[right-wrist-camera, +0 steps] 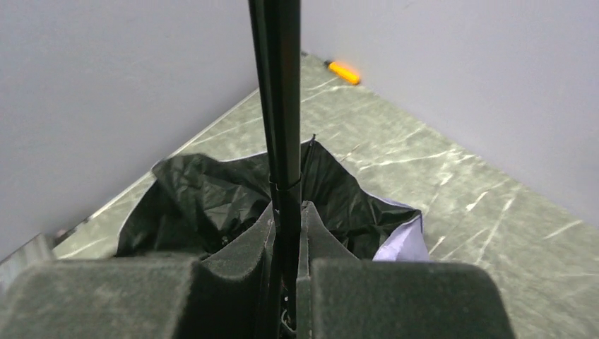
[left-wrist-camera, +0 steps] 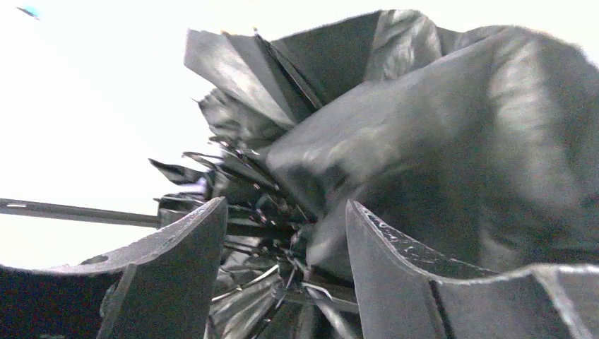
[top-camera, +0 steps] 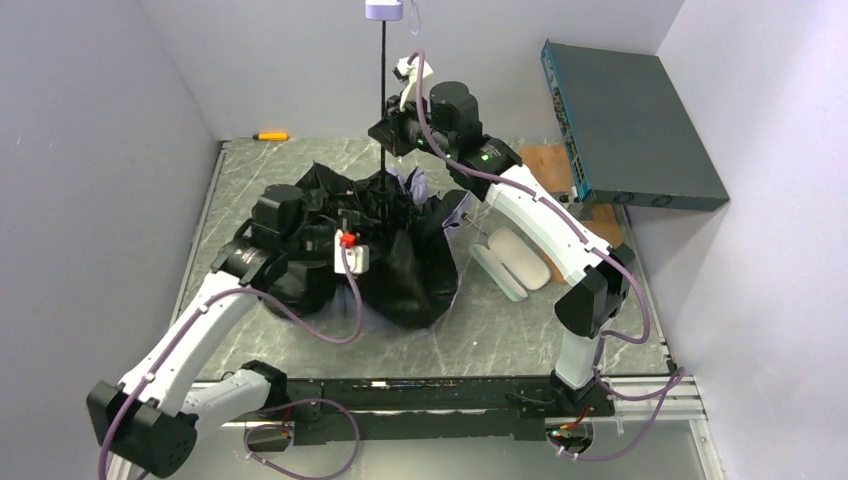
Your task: Open the umbrella
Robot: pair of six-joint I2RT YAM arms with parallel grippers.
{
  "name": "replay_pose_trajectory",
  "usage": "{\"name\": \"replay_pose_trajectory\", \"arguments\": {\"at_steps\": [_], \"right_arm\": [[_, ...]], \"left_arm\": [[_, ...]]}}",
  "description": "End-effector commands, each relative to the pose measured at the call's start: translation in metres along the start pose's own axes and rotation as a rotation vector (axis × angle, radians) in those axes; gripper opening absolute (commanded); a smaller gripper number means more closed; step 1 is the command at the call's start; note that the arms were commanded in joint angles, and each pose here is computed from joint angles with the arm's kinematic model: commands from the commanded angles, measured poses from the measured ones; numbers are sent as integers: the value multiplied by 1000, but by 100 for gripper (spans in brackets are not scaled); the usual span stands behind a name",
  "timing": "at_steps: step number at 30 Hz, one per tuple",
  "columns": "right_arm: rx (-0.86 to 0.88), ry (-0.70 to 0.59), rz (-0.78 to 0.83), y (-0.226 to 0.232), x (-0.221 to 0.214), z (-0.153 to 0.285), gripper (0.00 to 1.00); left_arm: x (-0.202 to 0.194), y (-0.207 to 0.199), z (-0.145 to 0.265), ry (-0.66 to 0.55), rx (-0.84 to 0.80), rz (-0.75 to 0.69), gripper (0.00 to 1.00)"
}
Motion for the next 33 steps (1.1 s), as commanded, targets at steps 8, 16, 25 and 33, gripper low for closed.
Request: {"name": "replay_pose_trajectory", "arguments": {"at_steps": [8, 16, 25, 33], "right_arm": [[-233, -327, 67, 17, 75, 28, 0], [-226, -369, 9, 34, 81, 32, 0], [-177, -369, -17, 52, 84, 39, 0], [-168, -410, -3, 56, 97, 38, 0]], "left_arm": [[48, 84, 3, 47, 268, -46, 44], [11, 91, -30, 225, 346, -106, 36], [-45, 83, -56, 406, 383, -140, 35], [-32, 2, -108, 154, -39, -110, 62]]}}
Point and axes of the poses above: each gripper's point midway between its finger pads, its own z axis back along the fingers, its own y axis along the line the jaws close on, x = y × z, the point moved 4 cm from there along z, back along the fingers, and after that the axes turned 7 degrees about -z, right-handed, at the moved point
